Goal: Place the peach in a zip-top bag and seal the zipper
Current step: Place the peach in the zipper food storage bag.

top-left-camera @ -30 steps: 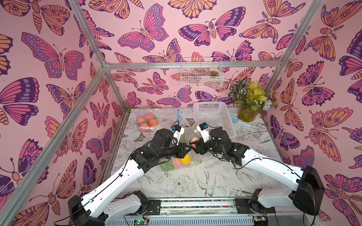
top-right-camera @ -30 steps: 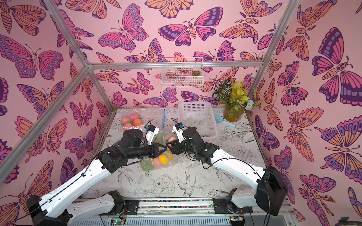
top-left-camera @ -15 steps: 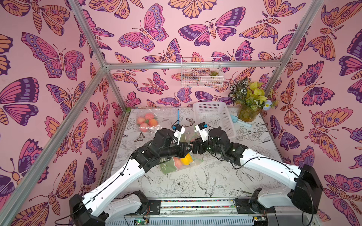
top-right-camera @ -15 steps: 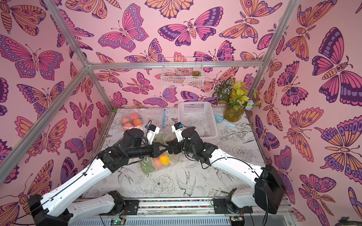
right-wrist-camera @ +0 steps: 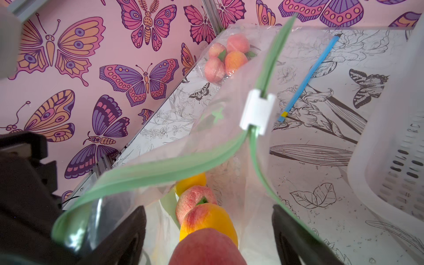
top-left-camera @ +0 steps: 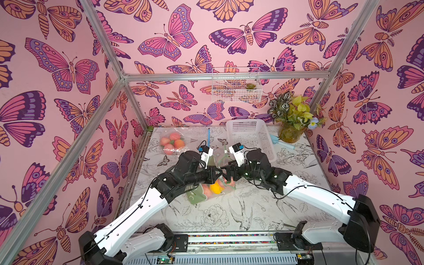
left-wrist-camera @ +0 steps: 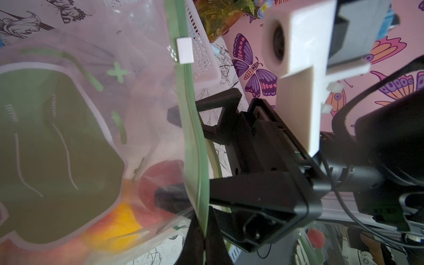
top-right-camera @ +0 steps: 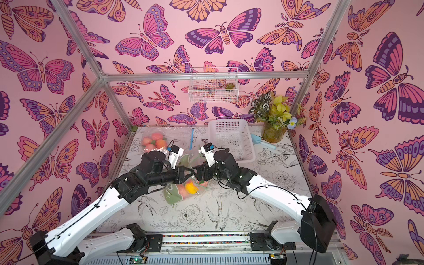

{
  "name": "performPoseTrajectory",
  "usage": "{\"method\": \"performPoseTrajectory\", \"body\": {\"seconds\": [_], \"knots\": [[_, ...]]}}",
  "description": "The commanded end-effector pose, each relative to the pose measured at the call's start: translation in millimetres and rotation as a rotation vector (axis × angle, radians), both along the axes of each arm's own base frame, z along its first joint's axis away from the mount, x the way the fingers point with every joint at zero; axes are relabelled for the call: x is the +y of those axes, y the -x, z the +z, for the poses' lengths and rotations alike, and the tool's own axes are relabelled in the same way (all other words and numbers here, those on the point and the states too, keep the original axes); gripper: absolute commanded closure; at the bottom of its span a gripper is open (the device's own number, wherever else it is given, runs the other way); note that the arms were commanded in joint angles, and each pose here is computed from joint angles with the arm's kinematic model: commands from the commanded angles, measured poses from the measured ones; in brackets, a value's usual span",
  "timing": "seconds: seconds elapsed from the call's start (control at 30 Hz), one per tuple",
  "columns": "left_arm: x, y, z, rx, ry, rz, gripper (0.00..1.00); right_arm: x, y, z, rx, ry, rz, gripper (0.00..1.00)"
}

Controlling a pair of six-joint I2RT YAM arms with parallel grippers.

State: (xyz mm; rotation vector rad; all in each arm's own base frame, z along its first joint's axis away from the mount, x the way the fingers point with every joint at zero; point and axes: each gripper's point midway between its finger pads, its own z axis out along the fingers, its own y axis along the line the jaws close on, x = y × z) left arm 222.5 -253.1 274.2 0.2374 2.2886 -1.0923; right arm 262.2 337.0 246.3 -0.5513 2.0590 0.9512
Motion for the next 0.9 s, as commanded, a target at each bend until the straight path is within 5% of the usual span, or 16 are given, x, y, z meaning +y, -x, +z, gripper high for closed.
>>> {"method": "performPoseTrajectory", "body": {"seconds": [0.0,0.47,0.87], "knots": [[9.1,-1.8,-3.6,0.001,-0.013,0.029,1.00,-8.9,3.6,26.4,-0.086,-0.018,-0.016,0.14],[32.3,8.8,13.7,-0.059,-0.123,-0.012,1.00,-100.8,-20.6,50.0,-0.228,0.202,-0.249,0.15],[40.8,44.3,17.7,-0.106,-0.212,-0.208,1.00,-108.8,-27.4,31.3,-0.438,0.408,0.005,0.23]]}}
